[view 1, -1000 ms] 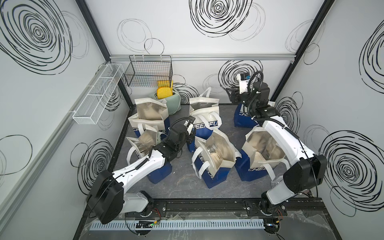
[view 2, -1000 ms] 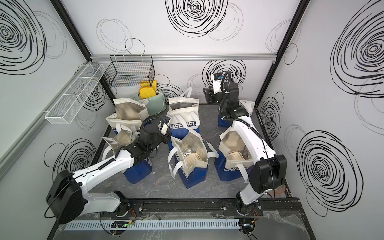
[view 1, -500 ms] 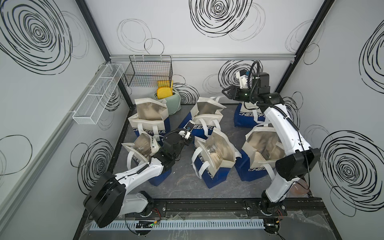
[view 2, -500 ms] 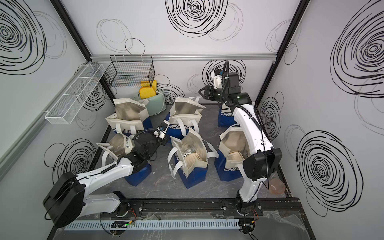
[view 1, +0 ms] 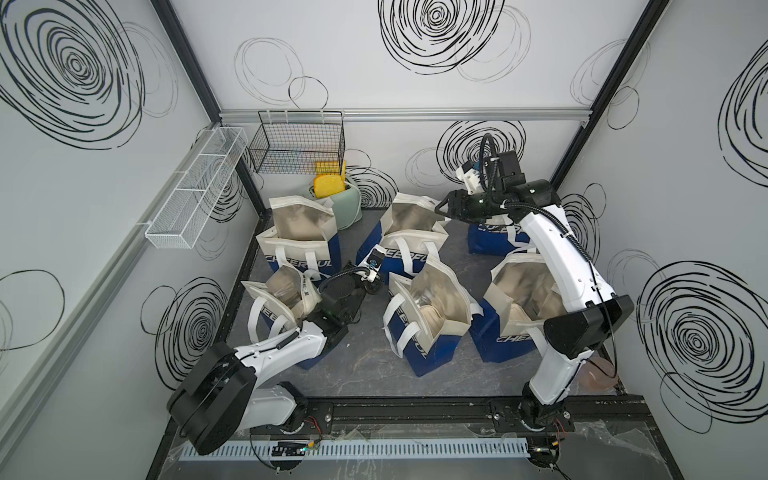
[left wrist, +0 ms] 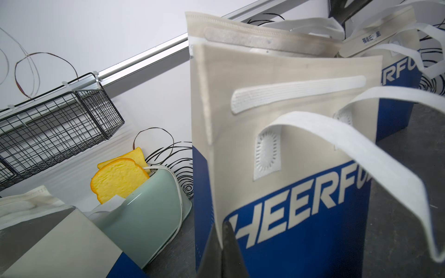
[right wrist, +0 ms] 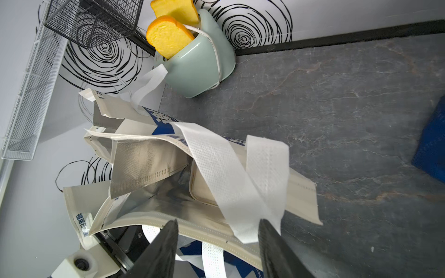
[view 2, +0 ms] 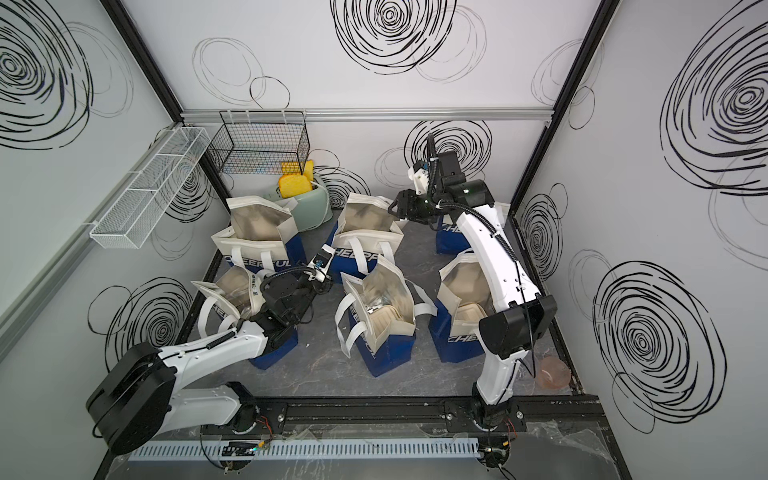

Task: Open the takeout bag
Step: Place the takeout bag at the center of the board, then pick up the takeout bag at the center of the board.

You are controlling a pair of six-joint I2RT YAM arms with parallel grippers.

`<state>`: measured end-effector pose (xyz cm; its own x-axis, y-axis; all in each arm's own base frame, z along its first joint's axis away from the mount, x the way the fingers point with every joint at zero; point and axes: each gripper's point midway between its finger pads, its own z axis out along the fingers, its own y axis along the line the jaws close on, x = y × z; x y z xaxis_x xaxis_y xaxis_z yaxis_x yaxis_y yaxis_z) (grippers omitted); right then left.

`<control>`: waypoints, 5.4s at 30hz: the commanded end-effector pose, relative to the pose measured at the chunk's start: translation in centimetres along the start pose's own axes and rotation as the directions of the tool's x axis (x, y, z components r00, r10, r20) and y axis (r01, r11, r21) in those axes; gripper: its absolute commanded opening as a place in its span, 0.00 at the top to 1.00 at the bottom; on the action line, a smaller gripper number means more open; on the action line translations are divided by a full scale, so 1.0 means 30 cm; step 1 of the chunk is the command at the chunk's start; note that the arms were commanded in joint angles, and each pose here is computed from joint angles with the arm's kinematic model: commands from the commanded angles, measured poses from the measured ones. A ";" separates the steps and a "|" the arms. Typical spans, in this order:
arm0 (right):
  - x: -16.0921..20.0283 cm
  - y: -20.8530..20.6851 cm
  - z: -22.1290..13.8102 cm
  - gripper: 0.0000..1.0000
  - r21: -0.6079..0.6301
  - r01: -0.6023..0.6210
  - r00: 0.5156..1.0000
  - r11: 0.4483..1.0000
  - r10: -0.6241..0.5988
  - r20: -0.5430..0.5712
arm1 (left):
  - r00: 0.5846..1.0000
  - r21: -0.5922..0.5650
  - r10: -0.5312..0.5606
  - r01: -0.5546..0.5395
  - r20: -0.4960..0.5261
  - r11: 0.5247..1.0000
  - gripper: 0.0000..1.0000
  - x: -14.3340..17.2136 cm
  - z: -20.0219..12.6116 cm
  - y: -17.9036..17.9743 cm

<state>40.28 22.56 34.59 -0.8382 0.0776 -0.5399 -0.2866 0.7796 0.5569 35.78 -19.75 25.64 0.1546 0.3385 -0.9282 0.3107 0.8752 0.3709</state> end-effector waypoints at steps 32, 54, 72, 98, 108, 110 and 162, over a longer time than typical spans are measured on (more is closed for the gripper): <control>0.093 -0.069 0.038 0.45 0.017 0.004 0.999 1.000 -0.004 -0.038 | 0.997 -0.018 0.007 -0.005 0.072 1.000 1.00 -0.093 -0.042 0.026; 0.087 -0.075 0.176 0.83 0.023 0.056 0.993 0.998 -0.053 -0.102 | 0.997 -0.008 0.020 -0.019 0.073 1.000 1.00 -0.096 -0.021 0.009; -0.013 -0.021 0.287 1.00 0.095 0.138 0.990 0.986 -0.136 -0.030 | 0.994 -0.096 -0.108 0.110 0.030 0.989 0.02 -0.165 0.002 0.119; -0.028 0.057 0.387 0.93 -0.014 0.113 0.991 0.994 -0.113 -0.067 | 0.946 0.087 -0.324 0.324 -0.021 0.942 0.02 -0.329 0.096 0.234; -0.013 0.122 0.389 0.58 -0.105 0.126 0.988 0.986 -0.134 -0.078 | 0.935 0.125 -0.353 0.353 -0.023 0.927 0.02 -0.364 0.119 0.234; -0.017 0.144 0.381 0.54 -0.134 0.131 0.987 0.982 -0.142 -0.071 | 0.935 0.125 -0.353 0.353 -0.026 0.927 0.03 -0.362 0.119 0.235; -0.481 -0.897 -0.696 0.26 0.290 -0.428 0.721 0.856 0.130 0.681 | 0.873 0.618 -0.417 0.477 -0.252 0.625 0.12 -0.493 0.473 -0.351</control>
<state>50.06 -10.67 41.44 -0.2839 0.4385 -0.8527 0.2362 0.8939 0.3810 42.97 -39.38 34.40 -0.2553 0.0696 -0.9644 0.8449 0.5010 -0.1875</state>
